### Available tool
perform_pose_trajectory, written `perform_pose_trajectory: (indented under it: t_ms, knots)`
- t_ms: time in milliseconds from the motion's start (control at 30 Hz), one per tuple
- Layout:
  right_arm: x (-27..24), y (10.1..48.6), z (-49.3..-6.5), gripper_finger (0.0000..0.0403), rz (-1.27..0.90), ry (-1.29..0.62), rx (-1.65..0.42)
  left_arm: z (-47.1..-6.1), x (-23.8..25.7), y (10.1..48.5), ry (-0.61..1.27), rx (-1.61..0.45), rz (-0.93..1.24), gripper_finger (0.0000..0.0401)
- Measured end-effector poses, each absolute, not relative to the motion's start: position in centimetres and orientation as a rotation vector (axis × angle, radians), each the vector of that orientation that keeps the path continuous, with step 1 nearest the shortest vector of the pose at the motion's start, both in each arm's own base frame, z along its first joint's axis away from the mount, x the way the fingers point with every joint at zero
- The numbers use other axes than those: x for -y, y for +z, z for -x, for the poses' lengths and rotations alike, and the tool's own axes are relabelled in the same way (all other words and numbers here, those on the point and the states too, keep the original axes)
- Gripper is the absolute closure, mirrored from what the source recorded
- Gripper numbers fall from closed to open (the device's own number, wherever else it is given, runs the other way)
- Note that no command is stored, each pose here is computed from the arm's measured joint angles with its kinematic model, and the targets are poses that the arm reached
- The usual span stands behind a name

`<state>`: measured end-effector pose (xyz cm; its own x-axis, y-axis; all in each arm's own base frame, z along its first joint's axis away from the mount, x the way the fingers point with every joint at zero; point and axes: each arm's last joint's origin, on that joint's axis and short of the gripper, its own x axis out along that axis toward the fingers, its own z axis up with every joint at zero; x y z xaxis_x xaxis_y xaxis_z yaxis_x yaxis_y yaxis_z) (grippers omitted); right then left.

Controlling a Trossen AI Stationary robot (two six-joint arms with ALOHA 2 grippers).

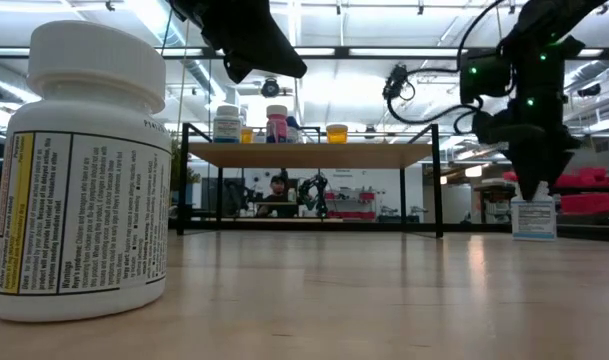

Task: Pick and place medicine bottles onto shelf by color
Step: Put the white blue pill bottle on the shelf

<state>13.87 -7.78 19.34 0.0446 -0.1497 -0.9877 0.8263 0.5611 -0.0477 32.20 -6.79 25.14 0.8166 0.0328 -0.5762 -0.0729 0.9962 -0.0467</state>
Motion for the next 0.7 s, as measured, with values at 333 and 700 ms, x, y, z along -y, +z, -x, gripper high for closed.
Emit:
perform_pose_trajectory:
  t_ms: [333, 700]
  knots:
    - [7.95, 20.35, -14.29, 0.0143, -0.663, -0.816, -1.293, -32.20, 6.80, 25.14, 0.056, -0.613, 0.069, 0.0388]
    - [7.83, 20.32, -14.16, 0.0167, -0.673, -0.804, -1.313, -32.20, 6.80, 25.14, 0.057, -0.613, 0.071, 0.0379]
